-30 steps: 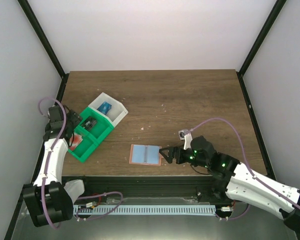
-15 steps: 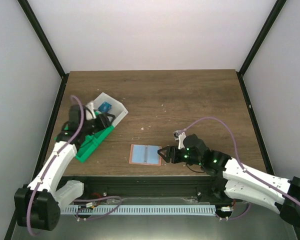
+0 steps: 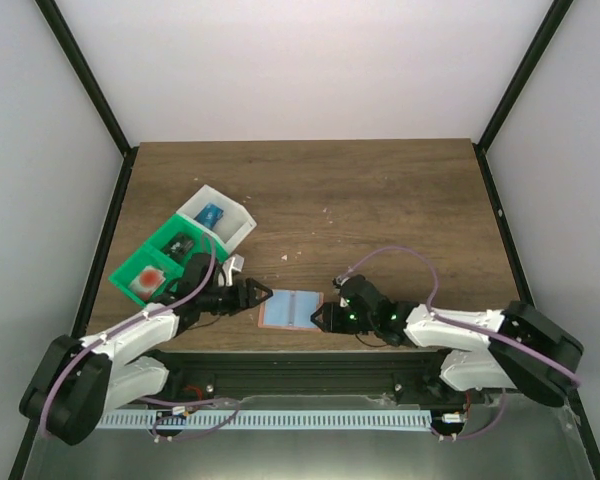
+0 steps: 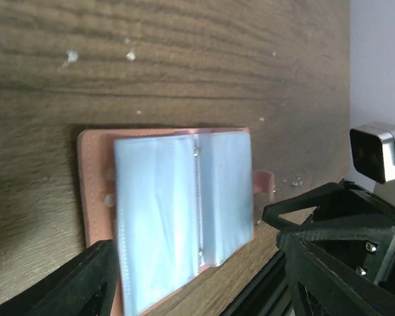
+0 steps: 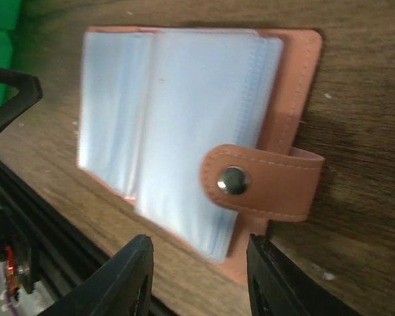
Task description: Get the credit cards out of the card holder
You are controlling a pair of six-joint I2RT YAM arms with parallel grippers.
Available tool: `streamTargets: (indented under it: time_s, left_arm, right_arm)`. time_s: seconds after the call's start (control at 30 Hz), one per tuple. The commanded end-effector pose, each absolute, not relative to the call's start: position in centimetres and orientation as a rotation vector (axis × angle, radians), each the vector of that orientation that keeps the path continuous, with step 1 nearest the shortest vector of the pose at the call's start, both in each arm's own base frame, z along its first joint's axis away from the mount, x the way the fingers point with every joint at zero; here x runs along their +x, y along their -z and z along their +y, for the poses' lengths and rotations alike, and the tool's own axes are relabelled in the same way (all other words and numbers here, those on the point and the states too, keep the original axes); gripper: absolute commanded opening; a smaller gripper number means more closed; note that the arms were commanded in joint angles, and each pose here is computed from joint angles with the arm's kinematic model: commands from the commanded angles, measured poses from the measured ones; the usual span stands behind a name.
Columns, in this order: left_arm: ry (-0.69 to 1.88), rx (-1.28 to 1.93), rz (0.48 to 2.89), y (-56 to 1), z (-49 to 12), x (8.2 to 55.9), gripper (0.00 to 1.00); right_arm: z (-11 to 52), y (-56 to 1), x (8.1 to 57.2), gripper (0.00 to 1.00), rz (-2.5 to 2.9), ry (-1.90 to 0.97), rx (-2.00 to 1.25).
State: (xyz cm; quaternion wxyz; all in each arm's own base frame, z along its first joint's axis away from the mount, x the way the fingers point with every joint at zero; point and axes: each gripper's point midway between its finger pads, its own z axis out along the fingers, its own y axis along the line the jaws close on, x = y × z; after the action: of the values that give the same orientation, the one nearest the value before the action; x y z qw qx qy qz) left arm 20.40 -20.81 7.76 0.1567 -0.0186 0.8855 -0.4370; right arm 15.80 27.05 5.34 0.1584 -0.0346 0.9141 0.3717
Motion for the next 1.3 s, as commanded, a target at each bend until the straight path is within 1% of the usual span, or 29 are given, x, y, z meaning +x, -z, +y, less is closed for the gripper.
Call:
streamTargets:
  time_s: [0.0,0.1,0.27,0.33,0.4,0.6,0.7,0.73,0.83,0.87,0.93,0.97,1.03,1.07,1.13,1.17,1.27]
  left_arm:
    - [1.329,-0.032,2.486,-6.9,-21.5,20.2,0.72]
    - [1.408,-0.021,2.480,-6.1,-22.1,19.6,0.63]
    - [1.418,-0.003,2.501,-4.9,-22.5,19.7,0.46]
    - [1.413,-0.006,2.509,-4.5,-22.6,19.9,0.39]
    - [1.425,-0.006,2.514,-4.3,-22.7,19.9,0.35]
    - [1.468,-0.011,2.501,-4.1,-23.5,20.6,0.18]
    - [1.553,0.007,2.445,-5.4,-24.4,21.0,0.02]
    - [1.576,0.019,2.425,-5.9,-24.8,21.2,0.00]
    - [1.606,0.044,2.394,-7.1,-25.8,21.6,0.00]
    - [1.619,0.053,2.386,-7.5,-26.1,21.6,0.02]
    - [1.642,0.050,2.369,-8.1,-26.4,21.7,0.14]
    - [1.648,0.051,2.364,-8.3,-26.5,21.6,0.17]
    - [1.645,0.058,2.363,-8.4,-26.5,21.6,0.18]
    - [1.634,0.060,2.370,-8.3,-26.4,21.6,0.15]
    - [1.616,0.071,2.378,-8.1,-26.3,21.5,0.03]
    - [1.611,0.073,2.382,-8.0,-26.3,21.4,0.00]
    - [1.578,0.076,2.389,-7.7,-26.1,21.5,0.00]
  right_arm:
    - [27.9,-5.0,17.2,0.40,2.597,-1.047,-0.050]
    - [27.4,-4.2,18.2,0.36,2.593,-0.960,-0.029]
    - [26.8,-3.4,19.2,0.28,2.583,-0.864,-0.017]
    - [26.5,-3.1,19.4,0.26,2.575,-0.843,-0.005]
    - [26.3,-2.7,19.6,0.24,2.567,-0.827,0.006]
    - [26.6,-2.3,20.1,0.20,2.550,-0.847,0.011]
    - [26.6,-2.4,20.2,0.19,2.546,-0.851,0.017]
    - [26.6,-2.3,20.2,0.19,2.546,-0.853,0.020]
    - [26.3,-2.2,20.0,0.19,2.545,-0.859,0.038]
    - [26.3,-2.1,20.0,0.19,2.545,-0.863,0.044]
    - [26.2,-2.1,19.9,0.19,2.543,-0.871,0.050]
    - [26.2,-2.0,19.8,0.19,2.547,-0.871,0.051]
    - [26.2,-2.0,19.8,0.19,2.548,-0.872,0.051]
    - [26.2,-2.1,19.8,0.19,2.547,-0.874,0.051]
    - [26.2,-2.2,19.8,0.19,2.541,-0.880,0.054]
    - [26.2,-2.1,19.8,0.19,2.542,-0.879,0.053]
    - [26.1,-2.2,19.9,0.19,2.539,-0.871,0.060]
